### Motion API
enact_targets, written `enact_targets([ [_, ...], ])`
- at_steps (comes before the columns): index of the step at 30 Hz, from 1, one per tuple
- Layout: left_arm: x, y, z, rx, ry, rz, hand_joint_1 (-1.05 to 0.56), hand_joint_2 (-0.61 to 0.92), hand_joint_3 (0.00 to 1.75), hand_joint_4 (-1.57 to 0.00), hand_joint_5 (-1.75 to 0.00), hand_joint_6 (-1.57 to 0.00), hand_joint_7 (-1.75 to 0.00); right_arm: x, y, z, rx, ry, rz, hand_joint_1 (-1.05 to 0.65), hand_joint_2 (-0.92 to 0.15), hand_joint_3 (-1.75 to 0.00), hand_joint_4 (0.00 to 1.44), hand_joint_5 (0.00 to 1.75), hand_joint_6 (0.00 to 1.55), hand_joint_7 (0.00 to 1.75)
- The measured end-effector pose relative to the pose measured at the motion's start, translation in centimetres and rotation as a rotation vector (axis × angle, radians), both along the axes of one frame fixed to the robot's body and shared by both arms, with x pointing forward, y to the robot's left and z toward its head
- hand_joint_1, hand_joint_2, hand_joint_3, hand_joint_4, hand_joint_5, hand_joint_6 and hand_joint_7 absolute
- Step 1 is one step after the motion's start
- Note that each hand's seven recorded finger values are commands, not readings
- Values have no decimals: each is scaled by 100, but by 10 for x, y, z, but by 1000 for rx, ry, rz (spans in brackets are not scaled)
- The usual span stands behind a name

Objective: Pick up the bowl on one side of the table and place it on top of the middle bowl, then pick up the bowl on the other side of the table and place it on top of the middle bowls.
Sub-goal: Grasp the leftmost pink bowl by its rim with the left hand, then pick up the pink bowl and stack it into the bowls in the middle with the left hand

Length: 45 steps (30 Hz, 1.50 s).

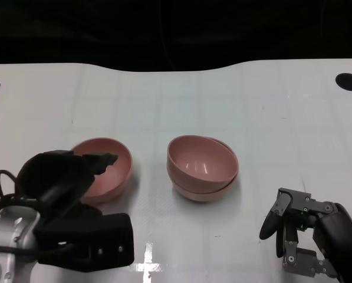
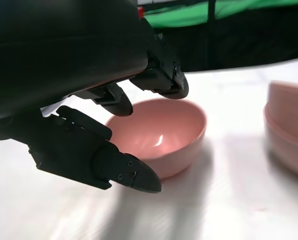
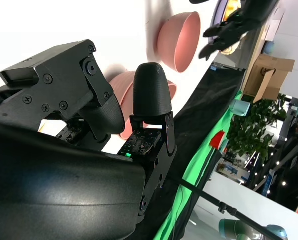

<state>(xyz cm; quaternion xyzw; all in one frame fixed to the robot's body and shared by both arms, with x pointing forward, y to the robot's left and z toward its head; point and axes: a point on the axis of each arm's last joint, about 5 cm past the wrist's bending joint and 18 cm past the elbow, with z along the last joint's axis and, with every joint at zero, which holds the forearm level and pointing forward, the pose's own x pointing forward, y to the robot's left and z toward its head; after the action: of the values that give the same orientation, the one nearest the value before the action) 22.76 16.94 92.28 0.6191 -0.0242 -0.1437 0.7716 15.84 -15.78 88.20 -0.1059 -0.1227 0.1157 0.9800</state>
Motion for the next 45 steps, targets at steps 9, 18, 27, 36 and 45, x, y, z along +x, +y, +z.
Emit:
enact_targets([
  [9, 22, -7, -20, 120, 121, 13, -45, 92, 13, -75, -30, -58, -5, 0, 0, 1, -7, 5, -2, -2, -24, -163, 92, 175, 82, 146],
  [18, 34, -4, -37, 61, 28, -58, -26, 92, 18, -89, -173, -97, -77, 0, 1, 1, -12, 0, -2, -1, -24, -162, 91, 175, 82, 145],
  [27, 34, -6, -35, -5, -113, -93, -26, 64, 81, -86, -175, -60, -170, 0, 1, 1, -11, -1, -2, -1, -23, -163, 91, 175, 83, 142],
  [36, 36, -12, -12, -17, -243, -160, -27, 63, 84, -83, -175, -68, -146, 0, 1, 1, -9, 0, -3, -1, -24, -163, 91, 175, 83, 142],
  [45, 45, -25, 19, -45, -338, -281, -25, 53, 100, -85, -175, -76, -146, 0, 2, 1, -11, 0, -3, -1, -23, -163, 91, 175, 84, 142],
])
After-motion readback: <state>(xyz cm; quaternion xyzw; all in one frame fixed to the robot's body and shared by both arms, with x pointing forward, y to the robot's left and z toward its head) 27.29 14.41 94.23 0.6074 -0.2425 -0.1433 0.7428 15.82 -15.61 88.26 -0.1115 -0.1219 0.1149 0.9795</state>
